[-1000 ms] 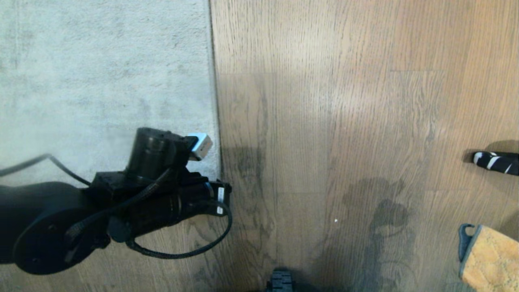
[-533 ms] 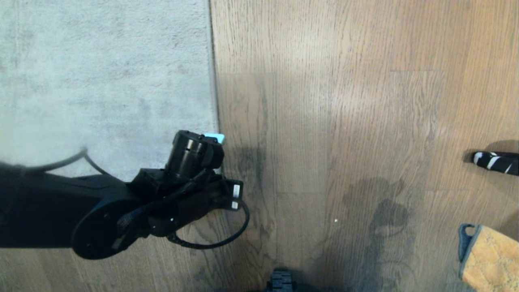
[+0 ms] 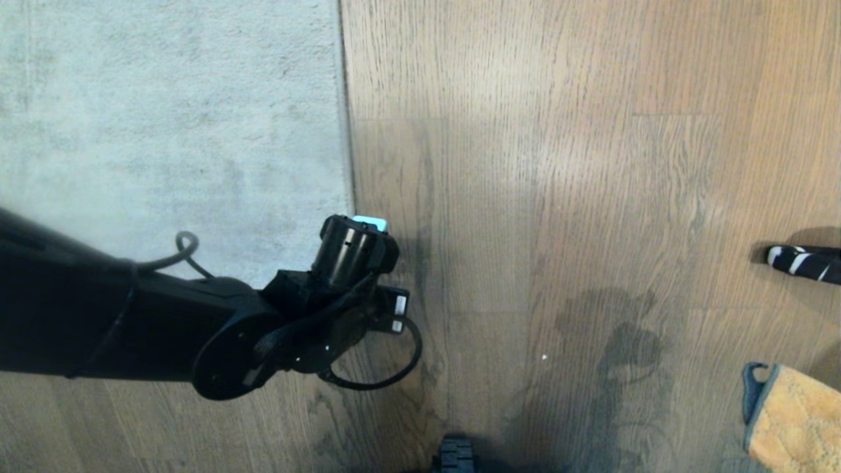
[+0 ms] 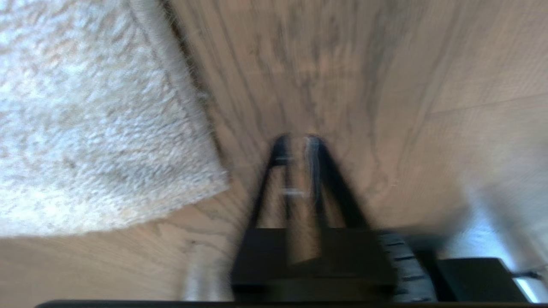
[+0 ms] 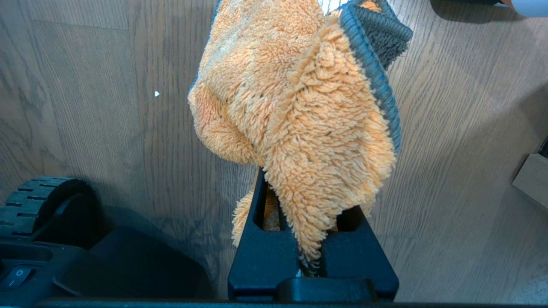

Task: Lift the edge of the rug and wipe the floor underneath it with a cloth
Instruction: Lift up the carpet

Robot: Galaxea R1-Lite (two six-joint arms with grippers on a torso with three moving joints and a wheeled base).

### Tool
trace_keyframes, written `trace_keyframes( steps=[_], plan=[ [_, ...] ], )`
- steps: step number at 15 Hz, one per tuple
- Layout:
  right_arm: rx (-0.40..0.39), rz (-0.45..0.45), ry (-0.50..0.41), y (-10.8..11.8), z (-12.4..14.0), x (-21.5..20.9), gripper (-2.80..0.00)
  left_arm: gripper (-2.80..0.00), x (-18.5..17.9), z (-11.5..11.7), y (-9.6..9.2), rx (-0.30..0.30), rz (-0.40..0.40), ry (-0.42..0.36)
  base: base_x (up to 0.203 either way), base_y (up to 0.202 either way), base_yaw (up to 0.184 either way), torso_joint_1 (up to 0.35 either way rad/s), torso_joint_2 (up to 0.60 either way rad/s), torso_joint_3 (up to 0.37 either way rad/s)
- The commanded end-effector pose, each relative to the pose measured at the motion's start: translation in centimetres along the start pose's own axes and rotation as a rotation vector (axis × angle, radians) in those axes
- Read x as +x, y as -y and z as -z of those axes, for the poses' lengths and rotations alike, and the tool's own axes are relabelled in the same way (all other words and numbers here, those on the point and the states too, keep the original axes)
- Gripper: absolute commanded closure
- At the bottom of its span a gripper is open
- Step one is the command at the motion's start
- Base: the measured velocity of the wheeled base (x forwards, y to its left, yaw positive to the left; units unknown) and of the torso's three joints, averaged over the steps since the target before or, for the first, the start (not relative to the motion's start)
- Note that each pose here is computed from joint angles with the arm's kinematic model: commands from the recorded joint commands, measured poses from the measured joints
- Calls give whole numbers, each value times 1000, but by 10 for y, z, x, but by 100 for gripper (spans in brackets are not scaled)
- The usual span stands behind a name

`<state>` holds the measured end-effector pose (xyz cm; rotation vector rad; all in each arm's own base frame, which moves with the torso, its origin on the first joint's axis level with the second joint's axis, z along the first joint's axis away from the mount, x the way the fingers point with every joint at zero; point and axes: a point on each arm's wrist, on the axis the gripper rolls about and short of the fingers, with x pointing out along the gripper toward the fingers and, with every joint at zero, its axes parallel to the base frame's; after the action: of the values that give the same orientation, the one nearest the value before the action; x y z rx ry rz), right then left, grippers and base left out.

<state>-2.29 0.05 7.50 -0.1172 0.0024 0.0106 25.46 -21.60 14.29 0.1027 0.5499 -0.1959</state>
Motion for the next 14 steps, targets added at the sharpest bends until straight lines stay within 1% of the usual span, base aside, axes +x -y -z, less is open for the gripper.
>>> trace_keyframes(
  steps=[1, 3, 5, 8, 10, 14],
  plan=[
    [-1, 0, -2, 0, 0, 0, 0, -280, 2, 4, 5, 12, -4, -9, 0, 0, 0, 0, 0, 0],
    [-1, -1, -1, 0, 0, 0, 0, -280, 3, 6, 6, 19, -10, -14, 0, 0, 0, 0, 0, 0],
    [-1, 0, -2, 0, 0, 0, 0, -280, 5, 9, 8, 41, -27, -25, 0, 0, 0, 0, 0, 0],
    [0, 0, -2, 0, 0, 0, 0, -280, 1, 9, 7, 95, -71, -104, 0, 0, 0, 0, 0, 0],
    [-1, 0, -2, 0, 0, 0, 0, -280, -4, 6, 6, 126, -107, -136, 0, 0, 0, 0, 0, 0],
    [-1, 0, -2, 0, 0, 0, 0, -280, -5, 7, 6, 145, -184, -125, 0, 0, 0, 0, 0, 0]
  ],
)
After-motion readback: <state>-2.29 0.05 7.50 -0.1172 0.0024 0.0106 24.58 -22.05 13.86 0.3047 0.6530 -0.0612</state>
